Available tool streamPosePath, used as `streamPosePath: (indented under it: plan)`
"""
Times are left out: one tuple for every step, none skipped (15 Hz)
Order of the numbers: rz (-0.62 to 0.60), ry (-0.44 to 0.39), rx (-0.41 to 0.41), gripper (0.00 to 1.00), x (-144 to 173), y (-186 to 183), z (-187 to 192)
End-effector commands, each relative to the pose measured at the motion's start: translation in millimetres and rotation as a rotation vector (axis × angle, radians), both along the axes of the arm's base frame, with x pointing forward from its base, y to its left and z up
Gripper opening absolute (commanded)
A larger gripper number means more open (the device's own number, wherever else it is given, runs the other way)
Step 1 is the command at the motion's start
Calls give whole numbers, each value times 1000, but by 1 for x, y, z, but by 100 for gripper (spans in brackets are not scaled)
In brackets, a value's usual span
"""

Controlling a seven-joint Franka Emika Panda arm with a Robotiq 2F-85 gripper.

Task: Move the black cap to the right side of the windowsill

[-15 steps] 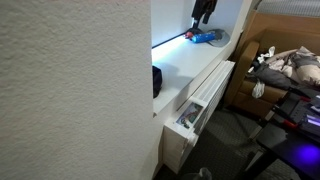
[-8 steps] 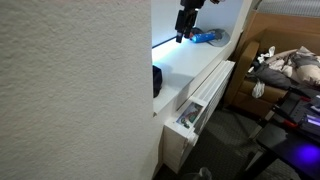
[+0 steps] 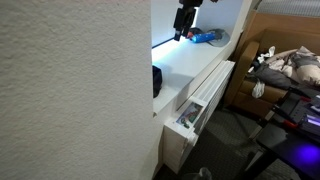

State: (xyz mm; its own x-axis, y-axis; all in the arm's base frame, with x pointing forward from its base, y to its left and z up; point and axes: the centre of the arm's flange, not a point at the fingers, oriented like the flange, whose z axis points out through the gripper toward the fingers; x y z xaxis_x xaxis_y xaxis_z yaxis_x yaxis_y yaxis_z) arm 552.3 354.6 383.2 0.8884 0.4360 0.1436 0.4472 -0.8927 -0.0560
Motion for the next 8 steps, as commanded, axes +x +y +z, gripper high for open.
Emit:
streamPosePath:
  plan:
    - [24,90,20,100,70,23,-52]
    - [30,113,13,100,81,28,-70]
    - [37,132,0,100,91,35,-89]
    - [50,157,-4,100,100,42,-109]
    - [61,169,-6,100,107,52,-128]
    - [72,178,1,100,109,56,-143]
    - [82,185,12,100,109,62,-152]
    - [91,189,27,100,117,69,-154]
